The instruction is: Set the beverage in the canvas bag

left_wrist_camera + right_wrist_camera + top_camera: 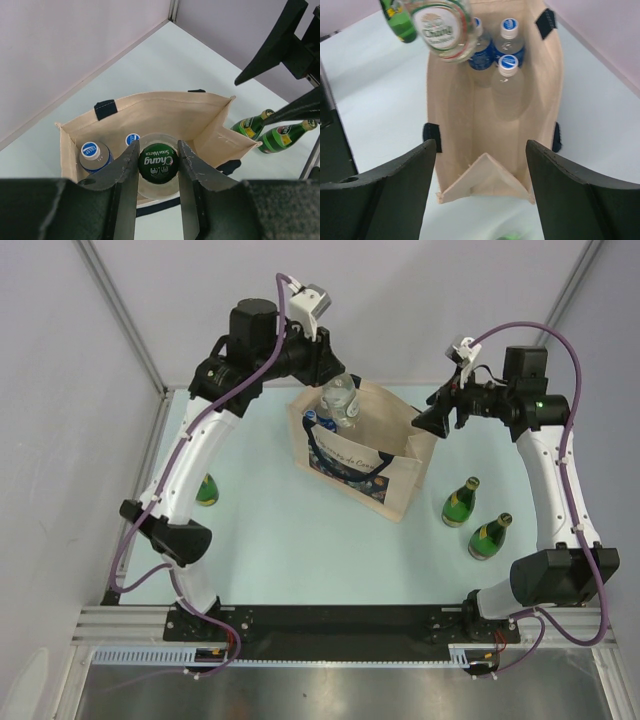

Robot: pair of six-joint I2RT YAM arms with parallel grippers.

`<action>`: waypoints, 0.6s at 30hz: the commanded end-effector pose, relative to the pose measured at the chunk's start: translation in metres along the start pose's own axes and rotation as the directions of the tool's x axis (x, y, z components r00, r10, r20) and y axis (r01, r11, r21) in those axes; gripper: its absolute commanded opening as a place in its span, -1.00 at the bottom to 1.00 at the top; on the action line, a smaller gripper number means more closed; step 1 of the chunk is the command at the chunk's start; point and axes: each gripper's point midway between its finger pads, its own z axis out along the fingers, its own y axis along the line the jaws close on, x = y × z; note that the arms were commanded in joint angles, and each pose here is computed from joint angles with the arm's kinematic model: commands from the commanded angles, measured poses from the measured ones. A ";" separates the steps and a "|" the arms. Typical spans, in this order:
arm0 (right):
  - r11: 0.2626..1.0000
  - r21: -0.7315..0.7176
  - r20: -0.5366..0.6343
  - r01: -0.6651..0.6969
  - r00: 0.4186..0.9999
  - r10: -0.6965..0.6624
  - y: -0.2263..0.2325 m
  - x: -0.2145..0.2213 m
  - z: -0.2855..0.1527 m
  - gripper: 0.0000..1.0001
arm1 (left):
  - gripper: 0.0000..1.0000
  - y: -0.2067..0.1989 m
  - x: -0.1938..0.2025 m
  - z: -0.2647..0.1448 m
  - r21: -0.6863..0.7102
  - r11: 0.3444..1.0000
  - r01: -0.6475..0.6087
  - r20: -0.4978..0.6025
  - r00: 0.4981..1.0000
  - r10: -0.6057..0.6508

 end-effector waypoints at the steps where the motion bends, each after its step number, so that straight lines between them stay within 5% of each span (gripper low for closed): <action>1: 0.985 -0.172 0.027 0.023 0.999 -0.019 0.035 -0.001 0.011 0.54 | -1.00 -0.014 -0.079 -0.020 -0.009 0.995 -0.097 0.264 0.960 0.096; 6: 0.947 -0.305 -0.049 0.105 0.991 -0.126 0.082 0.016 0.040 0.54 | -1.00 -0.002 -0.064 -0.010 -0.057 0.994 -0.092 0.223 0.969 0.102; 18: 0.963 -0.231 -0.236 0.137 0.952 -0.192 0.079 0.062 0.084 0.38 | -0.99 0.009 -0.044 0.003 -0.087 0.993 -0.081 0.183 0.978 0.096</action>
